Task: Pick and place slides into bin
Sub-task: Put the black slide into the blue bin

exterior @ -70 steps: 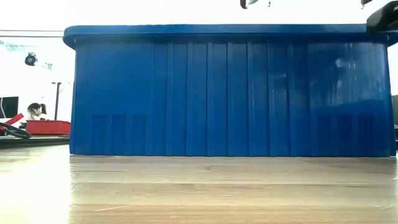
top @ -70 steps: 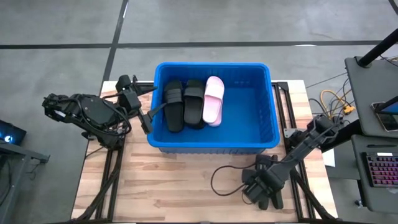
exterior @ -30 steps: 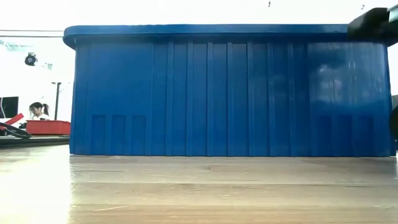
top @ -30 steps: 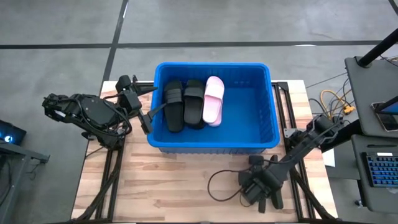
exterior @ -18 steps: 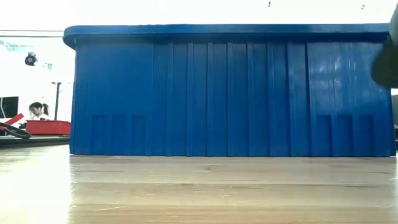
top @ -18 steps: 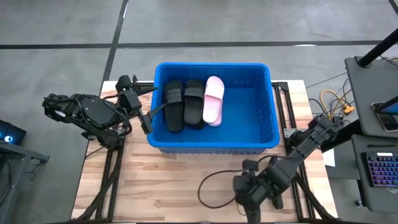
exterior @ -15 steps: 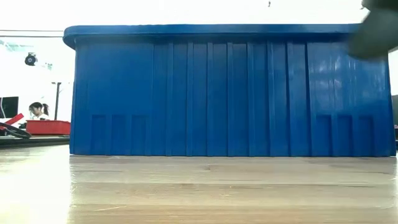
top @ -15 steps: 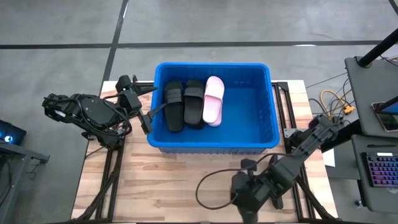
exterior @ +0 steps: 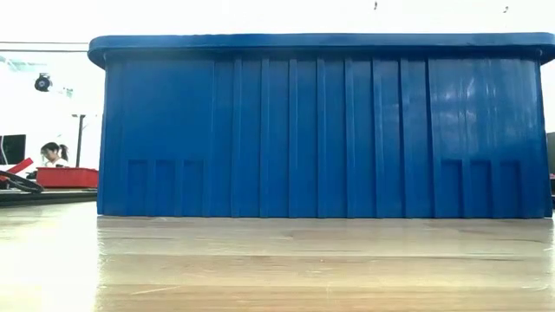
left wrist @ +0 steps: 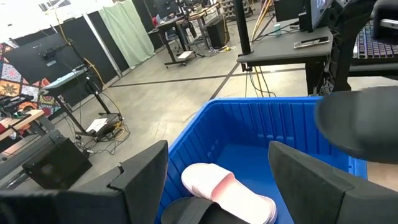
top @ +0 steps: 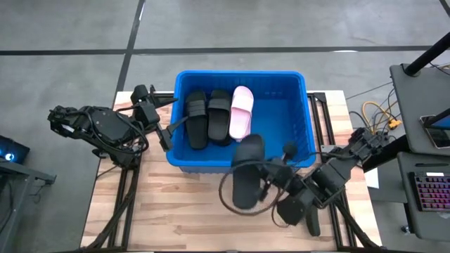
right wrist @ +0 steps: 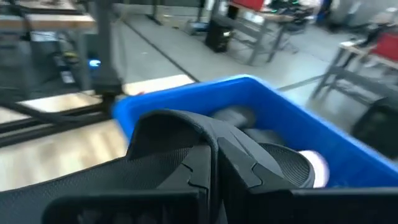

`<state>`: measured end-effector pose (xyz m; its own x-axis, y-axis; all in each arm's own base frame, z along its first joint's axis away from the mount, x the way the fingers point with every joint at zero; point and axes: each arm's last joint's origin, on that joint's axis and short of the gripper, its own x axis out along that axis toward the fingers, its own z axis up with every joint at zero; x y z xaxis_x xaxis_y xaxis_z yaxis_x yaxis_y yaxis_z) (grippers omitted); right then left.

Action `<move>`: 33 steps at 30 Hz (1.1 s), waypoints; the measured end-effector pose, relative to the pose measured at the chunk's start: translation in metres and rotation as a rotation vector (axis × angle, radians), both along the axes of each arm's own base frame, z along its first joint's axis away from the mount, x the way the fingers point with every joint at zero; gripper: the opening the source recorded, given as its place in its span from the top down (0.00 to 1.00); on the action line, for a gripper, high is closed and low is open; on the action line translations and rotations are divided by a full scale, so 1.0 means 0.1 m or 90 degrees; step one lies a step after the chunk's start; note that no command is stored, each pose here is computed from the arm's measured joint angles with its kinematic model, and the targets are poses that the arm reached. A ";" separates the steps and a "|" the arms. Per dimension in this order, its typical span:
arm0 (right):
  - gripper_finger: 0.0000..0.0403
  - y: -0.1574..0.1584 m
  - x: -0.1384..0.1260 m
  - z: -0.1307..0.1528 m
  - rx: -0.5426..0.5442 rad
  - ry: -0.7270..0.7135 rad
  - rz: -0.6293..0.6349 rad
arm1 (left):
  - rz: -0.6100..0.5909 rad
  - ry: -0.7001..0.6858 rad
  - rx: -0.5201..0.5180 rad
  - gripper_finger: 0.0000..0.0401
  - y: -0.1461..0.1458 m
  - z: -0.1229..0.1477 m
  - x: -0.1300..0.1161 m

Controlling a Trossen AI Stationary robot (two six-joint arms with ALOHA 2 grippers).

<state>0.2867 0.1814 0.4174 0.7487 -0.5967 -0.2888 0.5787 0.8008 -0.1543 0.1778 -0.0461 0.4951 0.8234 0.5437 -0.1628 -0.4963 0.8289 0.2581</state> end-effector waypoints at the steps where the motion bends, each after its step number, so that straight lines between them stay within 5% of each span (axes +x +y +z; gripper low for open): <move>1: 0.98 -0.05 0.01 0.00 -0.006 0.004 -0.011 | 0.000 0.000 0.000 0.35 0.00 0.00 0.00; 11: 0.98 -0.66 -0.05 -0.22 0.037 0.085 -0.057 | -0.005 0.015 0.028 0.35 0.01 0.01 -0.03; 16: 0.98 -1.02 -0.18 -0.26 0.067 0.070 -0.045 | 0.007 0.011 0.041 0.35 0.04 0.05 -0.08; 25: 0.98 -1.87 -0.19 -0.31 0.105 -0.068 0.099 | 0.024 -0.013 0.036 0.35 0.07 0.09 -0.14; 33: 0.98 -2.53 -0.39 -0.75 0.085 -0.029 0.050 | 0.096 -0.022 0.049 0.35 0.11 0.11 -0.19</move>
